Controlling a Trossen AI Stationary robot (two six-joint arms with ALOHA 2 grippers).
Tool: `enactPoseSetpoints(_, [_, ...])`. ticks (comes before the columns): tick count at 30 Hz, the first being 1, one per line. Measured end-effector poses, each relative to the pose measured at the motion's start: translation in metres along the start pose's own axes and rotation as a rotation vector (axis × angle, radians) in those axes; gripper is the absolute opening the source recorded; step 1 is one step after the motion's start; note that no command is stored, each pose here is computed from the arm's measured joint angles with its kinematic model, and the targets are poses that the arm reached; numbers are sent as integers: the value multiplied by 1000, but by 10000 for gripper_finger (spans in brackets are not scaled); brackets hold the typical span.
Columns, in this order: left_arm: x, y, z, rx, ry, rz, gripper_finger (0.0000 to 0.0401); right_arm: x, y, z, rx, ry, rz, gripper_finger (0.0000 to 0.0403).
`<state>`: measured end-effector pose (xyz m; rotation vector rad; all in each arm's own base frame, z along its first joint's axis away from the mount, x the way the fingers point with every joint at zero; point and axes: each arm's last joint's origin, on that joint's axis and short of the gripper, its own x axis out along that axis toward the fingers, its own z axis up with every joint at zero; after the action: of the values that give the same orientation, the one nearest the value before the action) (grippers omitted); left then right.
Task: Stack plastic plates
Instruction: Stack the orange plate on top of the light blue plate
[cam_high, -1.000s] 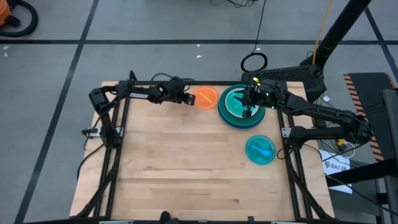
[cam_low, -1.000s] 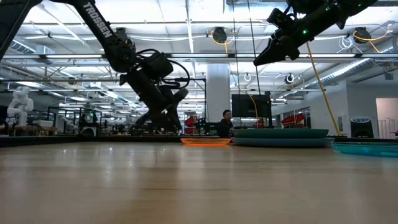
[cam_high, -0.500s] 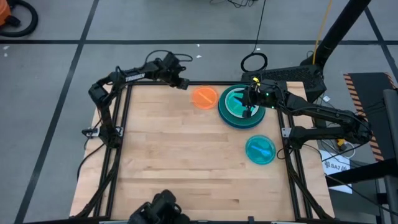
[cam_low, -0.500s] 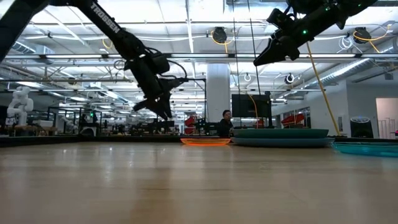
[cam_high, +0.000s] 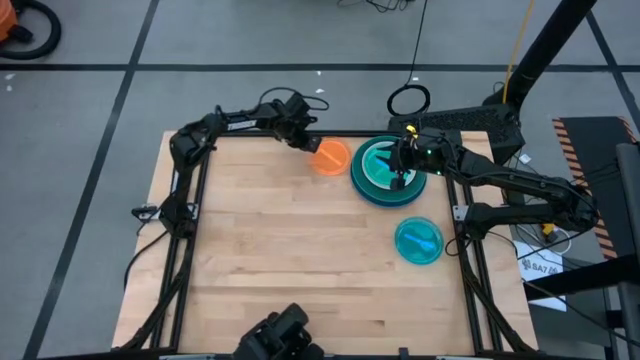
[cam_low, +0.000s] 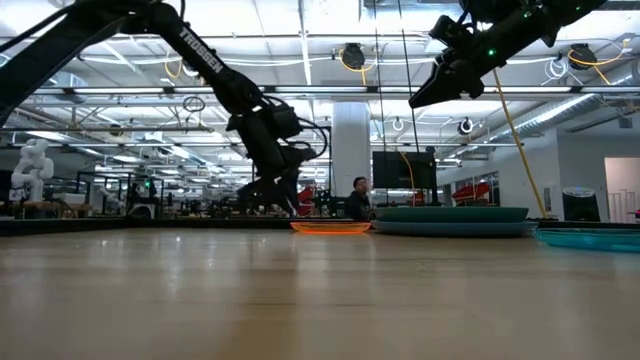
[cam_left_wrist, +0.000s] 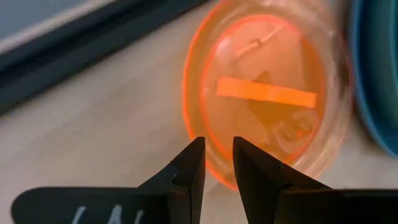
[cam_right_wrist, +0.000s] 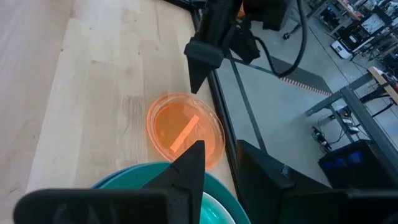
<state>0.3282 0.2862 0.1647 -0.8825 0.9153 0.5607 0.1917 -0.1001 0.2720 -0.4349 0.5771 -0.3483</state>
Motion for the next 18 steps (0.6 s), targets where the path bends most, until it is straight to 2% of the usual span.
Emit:
enactPoseSetpoints(5, [0, 1, -1, 5, 2, 40, 88, 0, 0, 0, 0, 0, -1, 84])
enactPoseSetpoints(18, [1, 0, -3, 36, 9, 56, 88, 0, 0, 0, 5, -3, -3, 84])
